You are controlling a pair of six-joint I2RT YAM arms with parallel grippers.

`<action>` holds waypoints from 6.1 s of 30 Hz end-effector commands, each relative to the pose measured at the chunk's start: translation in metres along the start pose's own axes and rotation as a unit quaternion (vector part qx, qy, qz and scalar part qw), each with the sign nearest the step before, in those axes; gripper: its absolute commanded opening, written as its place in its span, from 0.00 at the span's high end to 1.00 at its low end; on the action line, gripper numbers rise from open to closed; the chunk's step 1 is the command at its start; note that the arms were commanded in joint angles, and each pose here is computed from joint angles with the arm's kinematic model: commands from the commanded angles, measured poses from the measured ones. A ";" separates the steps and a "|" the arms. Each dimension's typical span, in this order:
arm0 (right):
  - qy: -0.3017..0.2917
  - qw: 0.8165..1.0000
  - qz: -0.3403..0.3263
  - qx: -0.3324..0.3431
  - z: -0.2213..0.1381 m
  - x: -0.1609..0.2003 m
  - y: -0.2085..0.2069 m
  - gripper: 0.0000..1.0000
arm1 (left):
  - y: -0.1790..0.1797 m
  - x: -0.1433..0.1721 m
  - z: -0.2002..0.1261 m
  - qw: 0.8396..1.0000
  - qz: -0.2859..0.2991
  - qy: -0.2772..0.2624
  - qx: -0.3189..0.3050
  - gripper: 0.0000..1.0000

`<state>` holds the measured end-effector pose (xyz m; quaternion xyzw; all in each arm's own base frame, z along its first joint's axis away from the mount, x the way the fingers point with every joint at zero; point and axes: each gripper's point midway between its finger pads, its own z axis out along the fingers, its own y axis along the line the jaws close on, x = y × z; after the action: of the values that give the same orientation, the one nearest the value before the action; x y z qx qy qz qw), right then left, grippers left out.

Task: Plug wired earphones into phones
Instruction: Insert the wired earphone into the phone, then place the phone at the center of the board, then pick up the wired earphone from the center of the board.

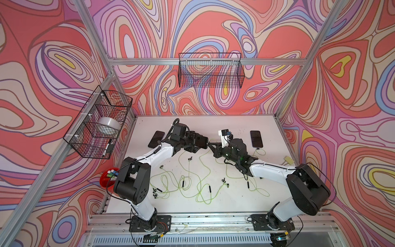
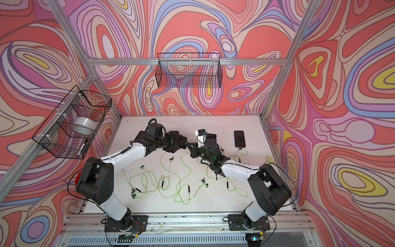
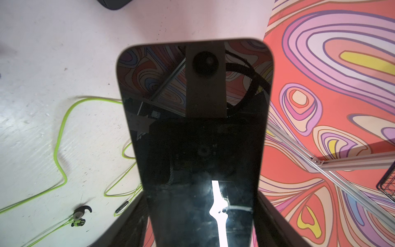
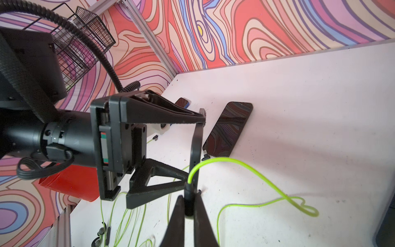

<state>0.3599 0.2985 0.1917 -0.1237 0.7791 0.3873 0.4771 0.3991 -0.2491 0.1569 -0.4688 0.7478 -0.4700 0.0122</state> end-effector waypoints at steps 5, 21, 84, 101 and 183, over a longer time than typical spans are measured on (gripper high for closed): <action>-0.013 1.000 -0.010 0.007 -0.005 -0.006 0.001 1.00 | -0.023 0.011 -0.013 0.999 0.010 0.011 0.042 1.00; 0.003 1.000 -0.001 0.007 0.005 0.004 -0.003 1.00 | -0.025 0.012 -0.015 0.999 0.011 0.014 0.047 1.00; 0.104 0.982 0.041 0.155 -0.038 0.025 -0.054 0.37 | -0.019 -0.053 0.039 0.877 0.410 -0.083 -0.237 1.00; 0.119 0.976 0.076 0.166 -0.038 0.049 -0.064 0.37 | -0.006 -0.074 0.126 0.745 0.578 -0.022 -0.332 1.00; 0.145 0.968 0.200 0.042 0.023 0.058 -0.036 0.41 | 0.087 -0.080 -0.002 0.758 0.578 0.035 -0.299 1.00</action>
<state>0.3637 0.2766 0.1042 -0.0018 0.8954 0.3388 0.2889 0.3886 -0.1612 0.0262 0.1089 0.9875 -0.0713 0.0888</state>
